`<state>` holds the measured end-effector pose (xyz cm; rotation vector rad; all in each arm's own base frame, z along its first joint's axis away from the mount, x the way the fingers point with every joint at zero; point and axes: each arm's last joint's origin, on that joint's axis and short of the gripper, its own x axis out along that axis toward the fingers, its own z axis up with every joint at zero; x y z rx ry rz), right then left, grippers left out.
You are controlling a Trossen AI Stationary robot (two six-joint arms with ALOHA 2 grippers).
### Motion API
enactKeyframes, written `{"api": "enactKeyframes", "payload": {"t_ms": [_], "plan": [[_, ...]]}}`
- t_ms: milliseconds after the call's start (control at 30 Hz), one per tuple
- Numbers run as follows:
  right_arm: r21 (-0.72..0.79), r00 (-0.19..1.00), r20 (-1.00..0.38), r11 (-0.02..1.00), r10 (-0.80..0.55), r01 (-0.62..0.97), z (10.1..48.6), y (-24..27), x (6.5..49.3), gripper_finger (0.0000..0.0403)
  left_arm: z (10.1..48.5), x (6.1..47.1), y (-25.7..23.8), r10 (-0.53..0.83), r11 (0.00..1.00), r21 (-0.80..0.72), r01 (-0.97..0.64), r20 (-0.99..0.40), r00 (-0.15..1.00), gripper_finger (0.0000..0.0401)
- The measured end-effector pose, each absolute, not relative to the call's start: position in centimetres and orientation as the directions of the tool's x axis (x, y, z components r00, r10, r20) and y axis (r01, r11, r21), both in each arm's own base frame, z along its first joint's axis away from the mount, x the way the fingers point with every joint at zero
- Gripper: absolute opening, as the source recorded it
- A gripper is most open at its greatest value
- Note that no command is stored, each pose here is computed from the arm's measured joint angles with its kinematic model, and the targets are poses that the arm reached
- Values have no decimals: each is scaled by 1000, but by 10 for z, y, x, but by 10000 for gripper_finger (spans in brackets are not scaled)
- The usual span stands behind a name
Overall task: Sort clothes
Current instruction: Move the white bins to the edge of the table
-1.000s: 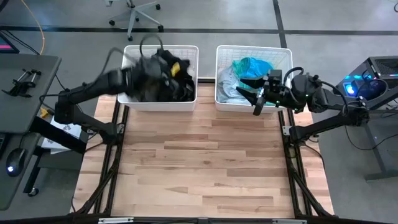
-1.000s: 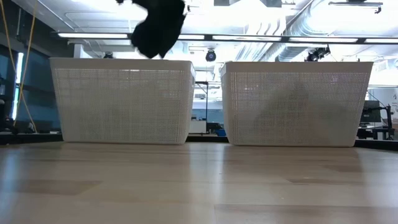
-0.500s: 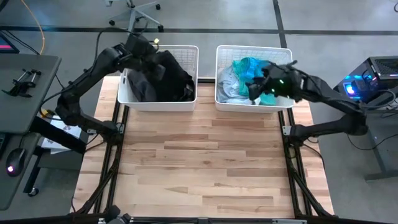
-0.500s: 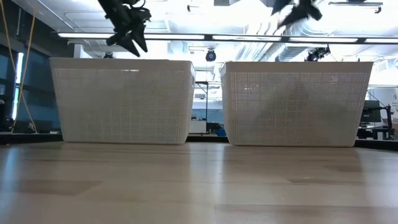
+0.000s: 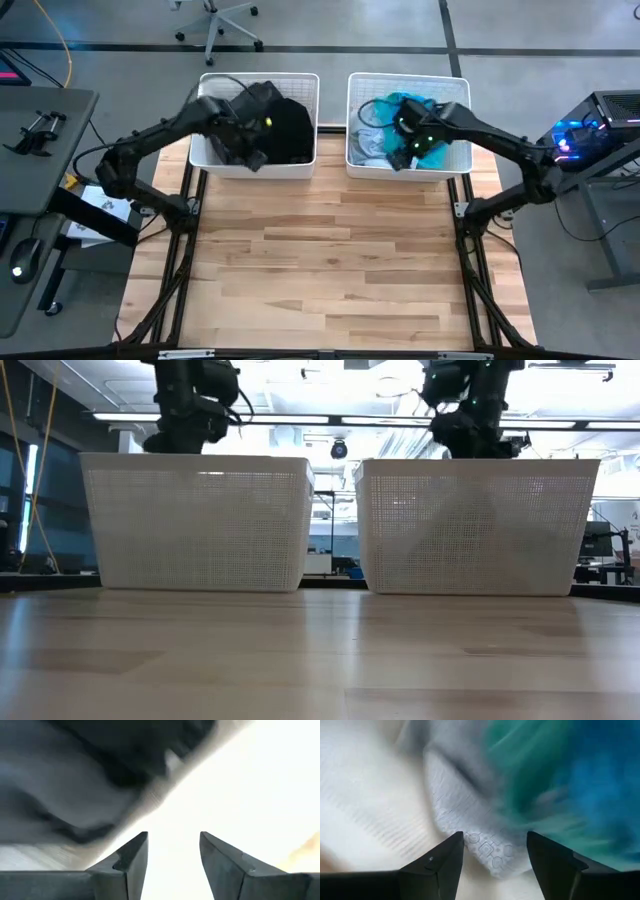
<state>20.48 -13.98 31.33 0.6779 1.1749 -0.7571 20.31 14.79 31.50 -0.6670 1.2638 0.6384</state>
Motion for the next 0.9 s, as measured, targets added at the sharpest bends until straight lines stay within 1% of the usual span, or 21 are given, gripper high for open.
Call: {"api": "enactKeyframes", "payload": {"t_ms": [67, 100, 200, 267, 333, 467, 600, 667, 733, 767, 833, 900], "plan": [[148, 216, -975, 604, -42, 783, 306, -134, 212, 209, 304, 208, 135, -1, 654, -126, -746, -986, 165, 160], [165, 213, -977, 615, -5, 771, 304, -130, 216, 209, 301, 210, 128, -36, 653, -145, -744, -986, 161, 158], [190, 194, -979, 642, 66, 743, 302, -114, 222, 208, 293, 215, 102, -161, 674, -194, -713, -980, 115, 151], [211, 195, -976, 664, 99, 717, 304, -102, 224, 209, 294, 218, 89, -191, 687, -195, -700, -978, 85, 145], [226, 212, -972, 669, 103, 708, 309, -93, 223, 208, 301, 219, 82, -178, 688, -203, -696, -978, 109, 138], [240, 255, -964, 675, 80, 698, 319, -84, 217, 209, 318, 220, 82, -67, 706, -158, -690, -985, 156, 128], [182, 271, -962, 664, -33, 725, 332, -83, 206, 209, 341, 218, 86, 62, 726, -93, -681, -978, 199, 123], [177, 329, -939, 681, -99, 711, 351, -77, 201, 209, 362, 215, 84, 106, 733, -102, -673, -960, 261, 119], [210, 429, -896, 748, -110, 630, 376, -62, 195, 209, 385, 213, 74, 119, 764, -141, -629, -928, 353, 114], [228, 492, -866, 803, -92, 551, 389, -52, 193, 209, 398, 211, 66, 100, 796, -175, -579, -906, 411, 110], [273, 602, -799, 894, 5, 355, 411, -27, 191, 209, 421, 207, 45, 17, 864, -248, -438, -855, 518, 100], [335, 648, -746, 927, 151, 169, 424, -2, 190, 209, 437, 204, 19, -111, 911, -323, -257, -791, 602, 88]]}}
